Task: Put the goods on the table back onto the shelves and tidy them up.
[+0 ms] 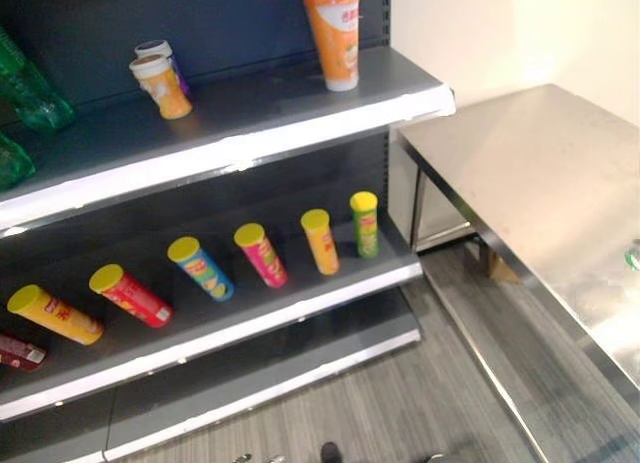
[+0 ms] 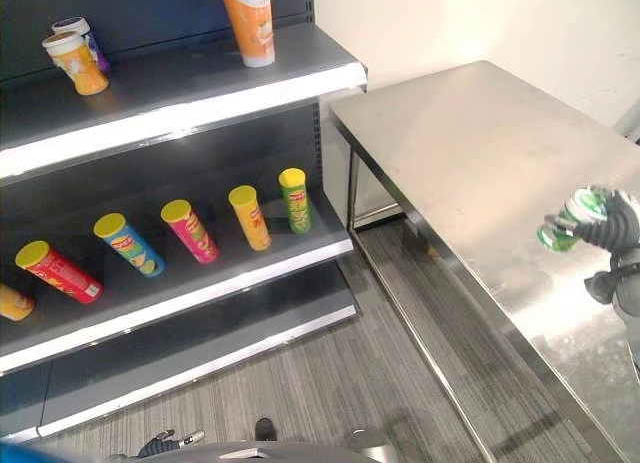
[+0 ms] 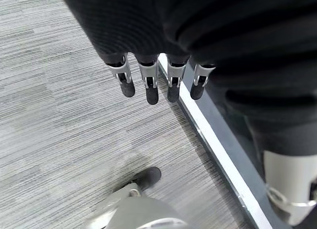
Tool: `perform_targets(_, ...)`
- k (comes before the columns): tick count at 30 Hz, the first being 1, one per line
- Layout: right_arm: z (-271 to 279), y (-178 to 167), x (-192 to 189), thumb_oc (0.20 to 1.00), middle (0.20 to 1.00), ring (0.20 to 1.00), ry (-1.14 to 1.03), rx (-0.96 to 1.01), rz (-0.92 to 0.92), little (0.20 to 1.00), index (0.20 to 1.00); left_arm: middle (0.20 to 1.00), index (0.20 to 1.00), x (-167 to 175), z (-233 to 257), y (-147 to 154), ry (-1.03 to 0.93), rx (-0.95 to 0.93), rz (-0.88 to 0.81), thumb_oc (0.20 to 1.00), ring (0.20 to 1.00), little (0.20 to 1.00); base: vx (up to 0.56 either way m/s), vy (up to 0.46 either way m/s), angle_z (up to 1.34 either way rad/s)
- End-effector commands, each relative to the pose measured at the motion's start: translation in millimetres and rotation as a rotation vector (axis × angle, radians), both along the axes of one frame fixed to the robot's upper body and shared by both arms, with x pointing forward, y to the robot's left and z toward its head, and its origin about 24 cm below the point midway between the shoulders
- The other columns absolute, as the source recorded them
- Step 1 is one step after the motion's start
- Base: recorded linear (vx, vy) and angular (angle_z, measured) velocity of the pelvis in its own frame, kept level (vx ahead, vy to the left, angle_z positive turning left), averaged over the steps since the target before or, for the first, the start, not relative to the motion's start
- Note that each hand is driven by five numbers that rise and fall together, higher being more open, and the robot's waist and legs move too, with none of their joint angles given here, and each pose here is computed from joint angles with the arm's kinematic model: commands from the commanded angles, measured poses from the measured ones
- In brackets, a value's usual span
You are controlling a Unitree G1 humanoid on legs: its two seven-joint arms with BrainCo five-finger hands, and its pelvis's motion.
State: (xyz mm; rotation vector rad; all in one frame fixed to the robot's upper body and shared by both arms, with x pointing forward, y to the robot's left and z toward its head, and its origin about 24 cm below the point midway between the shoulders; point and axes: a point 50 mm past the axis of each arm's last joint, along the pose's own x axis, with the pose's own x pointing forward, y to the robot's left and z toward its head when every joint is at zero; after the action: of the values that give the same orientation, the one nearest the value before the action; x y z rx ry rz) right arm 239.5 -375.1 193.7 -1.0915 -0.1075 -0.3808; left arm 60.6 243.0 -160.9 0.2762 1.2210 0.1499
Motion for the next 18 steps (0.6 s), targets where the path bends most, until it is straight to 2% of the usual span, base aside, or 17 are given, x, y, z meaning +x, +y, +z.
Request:
perform_targets(1,47,32,9,0.2,0.2,0.2,-0.201,-0.066,0.174,0.2,0.2,1.0,1.0,26,9,15,-0.075,0.055,-0.005,1.0,1.0,1.0,-0.02,-0.052,0.14)
perform_targets(3,65,56,13,0.2,0.2,0.2,-0.25,-0.122,0.282,0.2,0.2,1.0,1.0,26,10,15,-0.083,0.052,-0.002,1.0,1.0,1.0,-0.03,-0.05,0.19)
perform_targets(4,65,56,14,0.2,0.2,0.2,-0.251,-0.122,0.284,0.2,0.2,1.0,1.0,26,10,15,-0.083,0.052,0.0,1.0,1.0,1.0,-0.04,-0.054,0.12)
perform_targets(7,92,100,18,0.2,0.2,0.2,-0.328,-0.185,0.49,0.2,0.2,1.0,1.0,22,8,11,-0.078,0.037,0.007,1.0,1.0,1.0,-0.05,-0.047,0.16)
perform_targets(10,113,120,20,0.2,0.2,0.2,-0.387,-0.231,0.57,0.2,0.2,1.0,1.0,23,7,9,-0.076,0.033,0.004,1.0,1.0,1.0,-0.07,0.015,0.45)
perform_targets(18,131,143,38,0.2,0.2,0.2,-0.357,-0.344,0.602,0.2,0.2,1.0,1.0,11,2,5,-0.005,0.044,-0.047,1.0,1.0,1.0,0.02,0.174,0.62)
